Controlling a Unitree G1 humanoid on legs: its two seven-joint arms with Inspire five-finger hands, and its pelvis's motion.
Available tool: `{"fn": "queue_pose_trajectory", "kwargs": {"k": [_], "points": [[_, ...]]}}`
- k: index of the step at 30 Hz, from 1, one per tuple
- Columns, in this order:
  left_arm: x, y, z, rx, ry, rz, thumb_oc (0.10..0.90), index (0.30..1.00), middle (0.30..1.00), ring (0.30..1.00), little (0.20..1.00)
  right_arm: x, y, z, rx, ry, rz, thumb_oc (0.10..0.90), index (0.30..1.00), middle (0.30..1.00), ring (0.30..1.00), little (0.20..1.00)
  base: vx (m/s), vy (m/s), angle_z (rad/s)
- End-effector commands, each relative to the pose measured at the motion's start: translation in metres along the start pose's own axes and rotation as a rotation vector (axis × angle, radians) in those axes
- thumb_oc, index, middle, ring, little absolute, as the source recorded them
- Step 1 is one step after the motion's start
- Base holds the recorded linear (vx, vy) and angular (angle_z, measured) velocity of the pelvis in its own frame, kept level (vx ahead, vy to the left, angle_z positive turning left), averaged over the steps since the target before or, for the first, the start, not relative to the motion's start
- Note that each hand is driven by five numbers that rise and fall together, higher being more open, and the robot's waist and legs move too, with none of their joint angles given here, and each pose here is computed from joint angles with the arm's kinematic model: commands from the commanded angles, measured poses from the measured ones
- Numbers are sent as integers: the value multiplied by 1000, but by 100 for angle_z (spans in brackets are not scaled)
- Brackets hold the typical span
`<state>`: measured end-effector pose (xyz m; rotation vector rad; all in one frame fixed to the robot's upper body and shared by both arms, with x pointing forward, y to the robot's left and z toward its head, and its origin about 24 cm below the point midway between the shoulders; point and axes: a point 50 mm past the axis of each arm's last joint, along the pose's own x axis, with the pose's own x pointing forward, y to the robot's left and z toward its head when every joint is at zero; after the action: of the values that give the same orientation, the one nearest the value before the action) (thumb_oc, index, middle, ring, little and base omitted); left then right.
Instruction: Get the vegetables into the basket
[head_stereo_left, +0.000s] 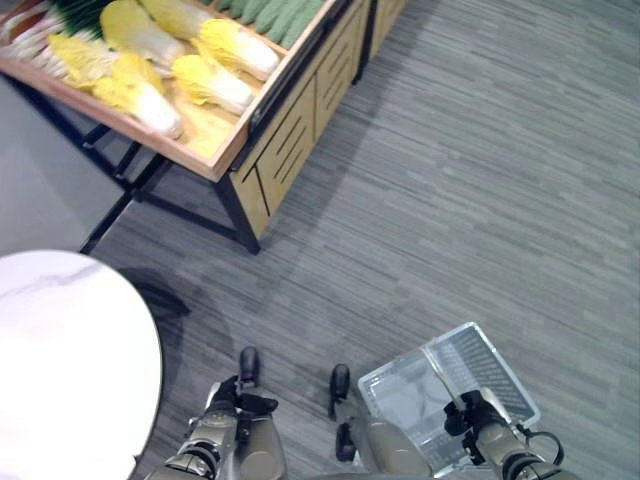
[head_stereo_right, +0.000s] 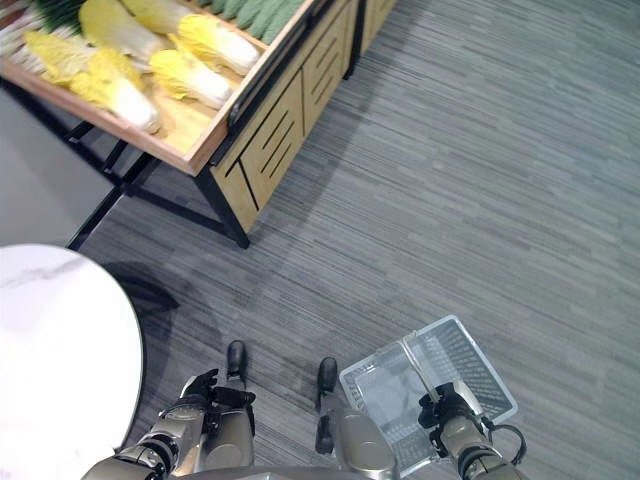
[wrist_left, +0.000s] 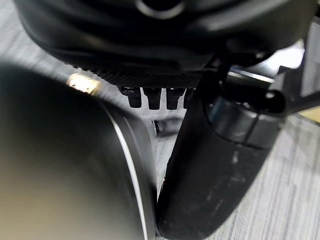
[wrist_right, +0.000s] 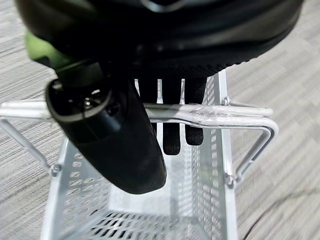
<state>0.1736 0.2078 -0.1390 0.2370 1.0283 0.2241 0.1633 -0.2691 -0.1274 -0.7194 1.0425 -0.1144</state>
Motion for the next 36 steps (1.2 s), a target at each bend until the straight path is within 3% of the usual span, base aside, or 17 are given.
{"fn": "queue_pose_trajectory", "kwargs": {"k": [1,19,27,36], "points": [[-1,22,-30,52,85,79,900,1000,1000,1000,1000,0,-5,3,51,-27,-33,400,300,300,300,300,46,191,-129],[3,59,-13,96,46,170,900,1000,1000,1000,1000,-1,7,40,139,-102,9,400,300,300,300,300,35,190,-56],[4,51,-1,125,12,133,900,1000,1000,1000,1000,-3,12,47,74,-147,24,400,300,300,300,300,-93,71,-61],[2,36,-14,118,63,100,900,1000,1000,1000,1000,-3,11,35,68,-111,14,400,300,300,300,300,-28,-40,-5]]}}
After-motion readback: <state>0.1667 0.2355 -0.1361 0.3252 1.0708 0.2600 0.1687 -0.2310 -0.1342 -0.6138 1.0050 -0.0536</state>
